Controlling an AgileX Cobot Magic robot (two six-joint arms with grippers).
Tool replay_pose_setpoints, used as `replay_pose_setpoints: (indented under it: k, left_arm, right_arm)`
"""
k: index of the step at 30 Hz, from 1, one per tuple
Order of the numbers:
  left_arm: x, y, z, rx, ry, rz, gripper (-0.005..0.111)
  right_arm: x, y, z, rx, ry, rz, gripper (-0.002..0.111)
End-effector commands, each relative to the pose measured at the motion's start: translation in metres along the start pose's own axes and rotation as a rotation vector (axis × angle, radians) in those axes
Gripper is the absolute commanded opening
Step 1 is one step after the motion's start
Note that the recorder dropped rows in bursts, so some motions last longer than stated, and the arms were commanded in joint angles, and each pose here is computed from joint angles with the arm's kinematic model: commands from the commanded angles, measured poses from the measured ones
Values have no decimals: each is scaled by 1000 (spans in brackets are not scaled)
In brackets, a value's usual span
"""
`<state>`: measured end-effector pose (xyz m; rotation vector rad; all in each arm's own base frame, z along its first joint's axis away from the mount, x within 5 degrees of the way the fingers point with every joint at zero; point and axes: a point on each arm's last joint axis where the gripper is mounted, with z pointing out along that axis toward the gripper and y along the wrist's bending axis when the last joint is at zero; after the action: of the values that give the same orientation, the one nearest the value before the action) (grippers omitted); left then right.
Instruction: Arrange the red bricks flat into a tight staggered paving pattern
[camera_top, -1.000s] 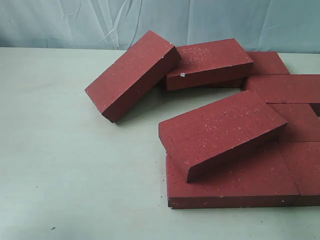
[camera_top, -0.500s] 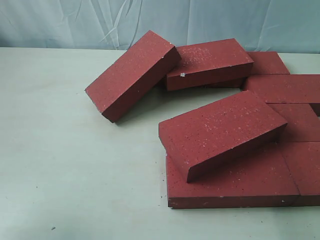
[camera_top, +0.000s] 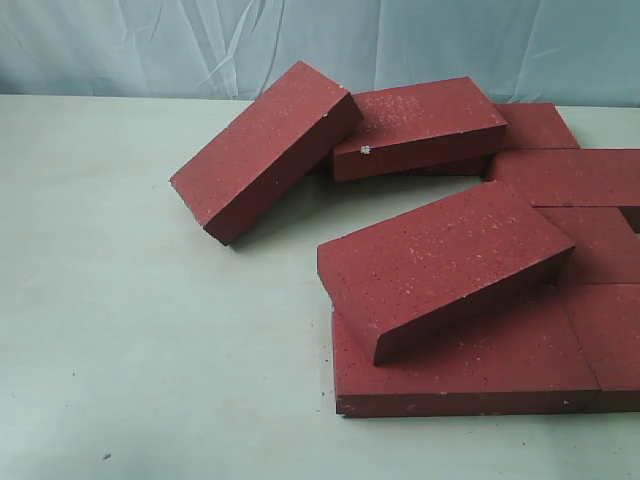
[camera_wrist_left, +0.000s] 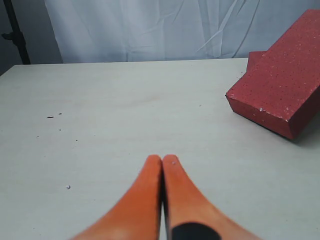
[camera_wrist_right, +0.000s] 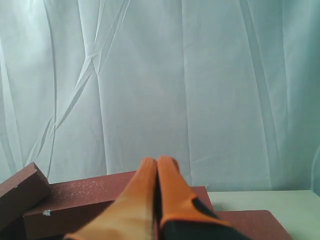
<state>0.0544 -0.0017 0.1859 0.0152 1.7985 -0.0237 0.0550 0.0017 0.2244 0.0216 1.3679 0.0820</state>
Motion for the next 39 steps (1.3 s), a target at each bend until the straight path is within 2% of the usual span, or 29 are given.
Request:
replay_pose_setpoints:
  k: [1, 8, 17, 22, 30, 39]
  left_arm:
    - [0, 0, 0, 5, -11, -3, 0]
    - [0, 0, 0, 5, -11, -3, 0]
    - [0, 0, 0, 5, -11, -3, 0]
    - [0, 0, 0, 5, -11, -3, 0]
    - [0, 0, 0, 5, -11, -3, 0]
    - [0, 0, 0, 5, -11, -3, 0]
  right_arm:
    - [-3, 0, -1, 3, -44, -6, -1]
    - [-14, 1, -1, 1, -82, -6, -1]
    - [-66, 4, 3, -3, -120, -33, -1]
    - [-95, 6, 17, -2, -30, -37, -1]
    - [-124, 9, 53, 3, 264, -37, -1]
    - [-123, 9, 74, 6, 294, -37, -1]
